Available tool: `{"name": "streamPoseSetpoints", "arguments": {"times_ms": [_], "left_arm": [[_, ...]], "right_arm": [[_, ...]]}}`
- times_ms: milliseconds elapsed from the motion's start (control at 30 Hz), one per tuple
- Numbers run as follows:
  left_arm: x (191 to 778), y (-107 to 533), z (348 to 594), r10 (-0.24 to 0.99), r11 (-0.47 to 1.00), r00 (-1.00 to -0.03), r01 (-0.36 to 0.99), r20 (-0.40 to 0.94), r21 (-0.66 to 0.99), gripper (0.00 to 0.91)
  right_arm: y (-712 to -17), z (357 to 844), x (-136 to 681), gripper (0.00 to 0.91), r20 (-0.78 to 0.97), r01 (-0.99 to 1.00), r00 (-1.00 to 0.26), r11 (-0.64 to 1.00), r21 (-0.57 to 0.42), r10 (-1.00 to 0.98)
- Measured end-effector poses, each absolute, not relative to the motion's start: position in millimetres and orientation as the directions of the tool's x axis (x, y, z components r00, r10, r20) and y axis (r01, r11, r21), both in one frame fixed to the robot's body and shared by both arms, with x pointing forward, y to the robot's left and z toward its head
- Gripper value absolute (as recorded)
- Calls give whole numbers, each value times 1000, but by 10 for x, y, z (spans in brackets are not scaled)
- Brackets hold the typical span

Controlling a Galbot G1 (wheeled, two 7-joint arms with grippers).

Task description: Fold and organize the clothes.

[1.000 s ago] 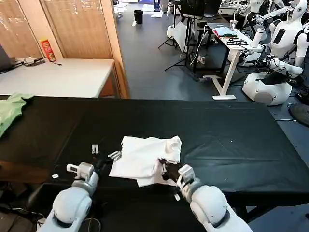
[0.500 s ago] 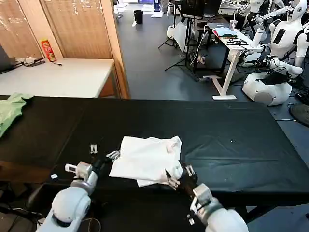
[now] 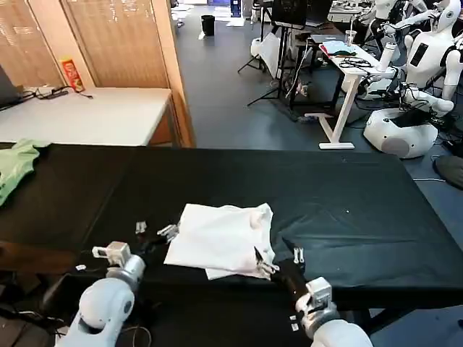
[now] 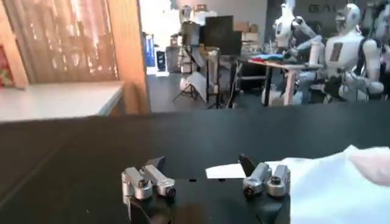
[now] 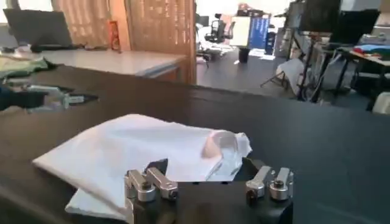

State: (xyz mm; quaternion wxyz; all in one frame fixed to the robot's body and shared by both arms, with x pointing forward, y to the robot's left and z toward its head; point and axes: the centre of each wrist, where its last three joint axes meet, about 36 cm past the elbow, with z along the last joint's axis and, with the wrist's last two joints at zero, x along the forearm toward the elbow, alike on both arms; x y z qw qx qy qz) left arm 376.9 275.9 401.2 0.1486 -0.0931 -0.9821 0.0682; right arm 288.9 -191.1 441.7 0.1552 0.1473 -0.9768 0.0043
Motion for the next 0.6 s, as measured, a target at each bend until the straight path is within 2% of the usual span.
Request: {"name": "streamPoseSetpoints", "arguments": {"times_ms": [233,600], "left_arm": [[3756,2756,3813,253,924,-919,136,304,-357,878],[3743,2852,3705,292,826,-901,70,320,-559,878]], "right_arm": [[-2134,4539,2827,878,271,-215,-931,968,130,-243],[-2330,4689,2853,878,228,-162,-956,979,121,-186]]}}
